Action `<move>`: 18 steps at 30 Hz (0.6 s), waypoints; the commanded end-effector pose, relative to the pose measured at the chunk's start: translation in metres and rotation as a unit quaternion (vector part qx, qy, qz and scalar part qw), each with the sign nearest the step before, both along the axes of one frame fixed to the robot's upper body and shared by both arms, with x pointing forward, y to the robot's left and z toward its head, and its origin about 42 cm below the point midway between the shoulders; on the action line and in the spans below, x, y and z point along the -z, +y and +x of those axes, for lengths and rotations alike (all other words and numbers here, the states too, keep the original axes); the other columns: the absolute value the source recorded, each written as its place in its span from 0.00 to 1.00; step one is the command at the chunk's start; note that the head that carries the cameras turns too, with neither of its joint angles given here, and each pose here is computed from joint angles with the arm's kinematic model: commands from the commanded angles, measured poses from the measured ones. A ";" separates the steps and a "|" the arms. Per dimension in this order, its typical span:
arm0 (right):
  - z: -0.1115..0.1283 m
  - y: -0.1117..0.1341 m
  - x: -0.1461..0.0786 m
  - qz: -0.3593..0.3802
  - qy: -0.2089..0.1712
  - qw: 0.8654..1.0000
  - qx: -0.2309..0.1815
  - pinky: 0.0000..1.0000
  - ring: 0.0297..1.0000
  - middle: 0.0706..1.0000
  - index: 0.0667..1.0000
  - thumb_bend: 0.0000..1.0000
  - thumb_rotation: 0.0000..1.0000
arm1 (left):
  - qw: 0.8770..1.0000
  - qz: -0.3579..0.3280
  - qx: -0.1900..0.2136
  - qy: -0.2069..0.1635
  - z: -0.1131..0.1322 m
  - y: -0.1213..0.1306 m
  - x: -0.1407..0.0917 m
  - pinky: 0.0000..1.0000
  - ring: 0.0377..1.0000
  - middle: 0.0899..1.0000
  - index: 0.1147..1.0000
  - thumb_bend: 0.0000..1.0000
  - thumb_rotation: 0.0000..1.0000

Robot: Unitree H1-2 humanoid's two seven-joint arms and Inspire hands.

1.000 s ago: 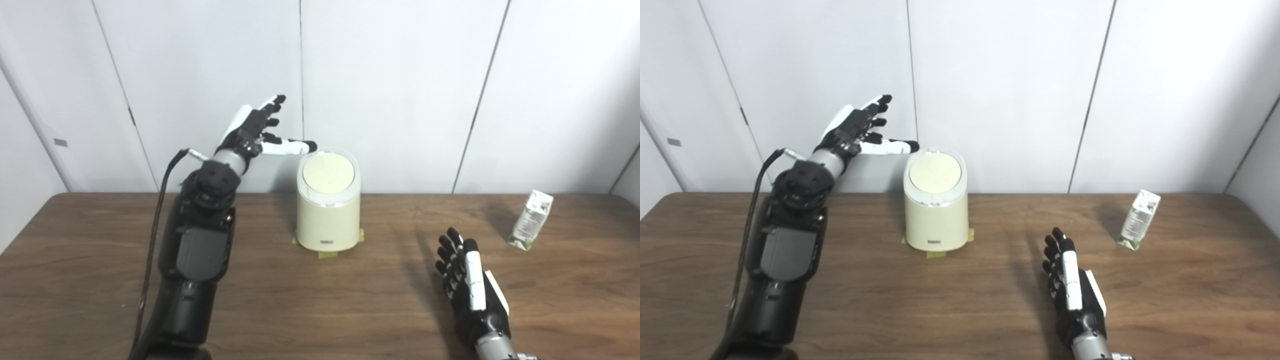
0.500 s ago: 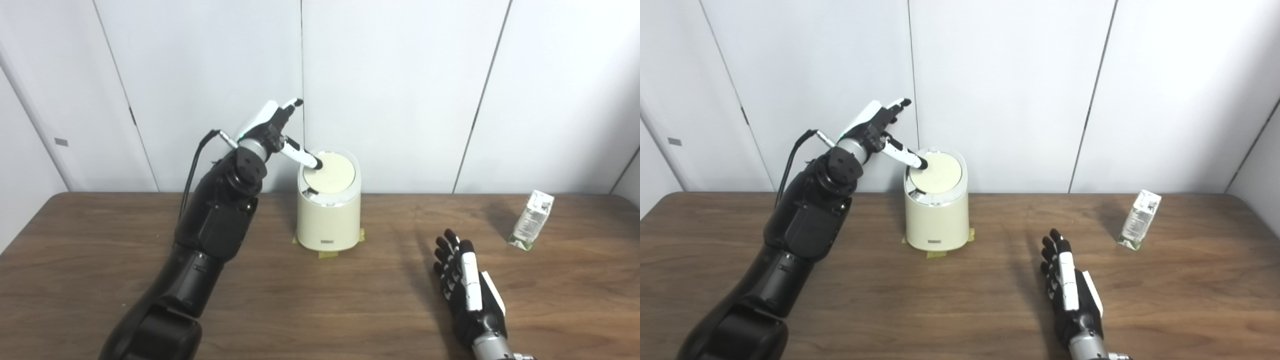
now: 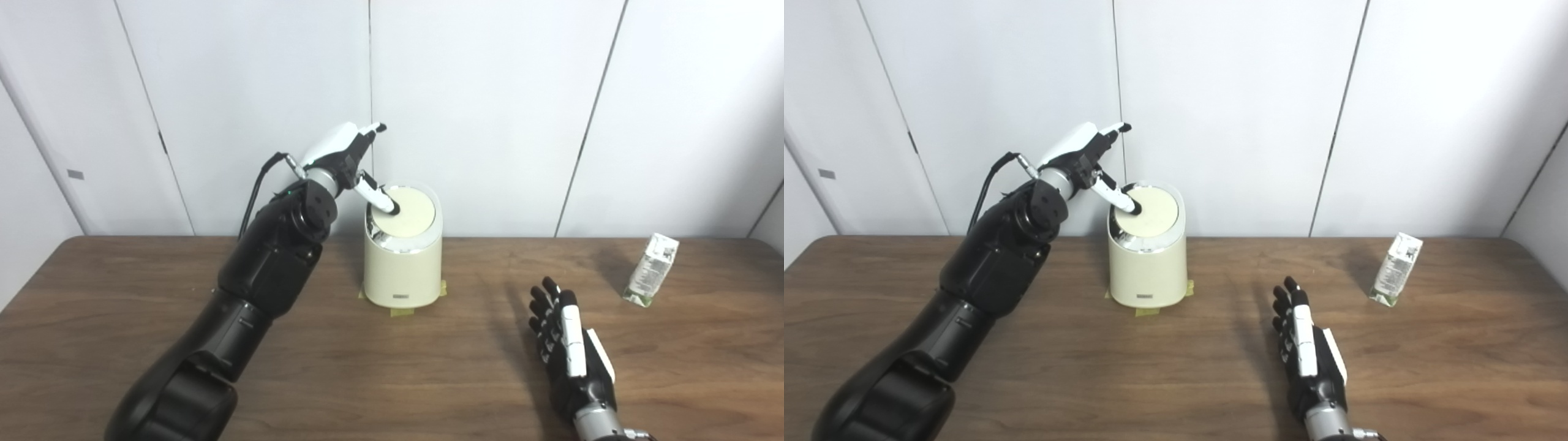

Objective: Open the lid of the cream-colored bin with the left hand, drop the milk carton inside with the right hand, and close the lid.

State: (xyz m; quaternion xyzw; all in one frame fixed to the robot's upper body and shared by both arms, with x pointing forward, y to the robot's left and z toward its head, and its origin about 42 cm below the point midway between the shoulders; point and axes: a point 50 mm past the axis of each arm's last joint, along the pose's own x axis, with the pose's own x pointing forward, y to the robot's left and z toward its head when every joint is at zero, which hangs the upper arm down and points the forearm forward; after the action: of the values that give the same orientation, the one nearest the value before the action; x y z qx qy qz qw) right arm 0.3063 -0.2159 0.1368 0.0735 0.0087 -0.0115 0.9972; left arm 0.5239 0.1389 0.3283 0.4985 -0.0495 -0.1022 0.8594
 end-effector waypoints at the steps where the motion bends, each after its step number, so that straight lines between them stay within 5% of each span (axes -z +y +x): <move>1: 0.009 0.003 -0.024 0.000 -0.060 0.998 -0.006 1.00 0.99 0.97 1.00 0.57 1.00 | 0.998 0.008 0.014 -0.063 0.001 -0.001 -0.038 0.76 0.91 0.95 0.94 0.91 0.06; 18: 0.009 0.003 -0.027 -0.007 -0.060 0.998 -0.005 1.00 0.99 0.97 1.00 0.57 1.00 | 0.996 0.051 0.026 -0.066 -0.003 -0.002 -0.031 0.79 0.95 0.96 0.93 0.91 0.09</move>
State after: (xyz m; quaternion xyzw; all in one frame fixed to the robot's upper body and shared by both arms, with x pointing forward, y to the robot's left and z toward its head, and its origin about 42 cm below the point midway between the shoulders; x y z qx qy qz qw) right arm 0.3061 -0.2153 0.1387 0.0684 0.0055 -0.0109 0.9976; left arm 0.5199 0.1396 0.3227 0.5359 -0.0629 -0.1126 0.8344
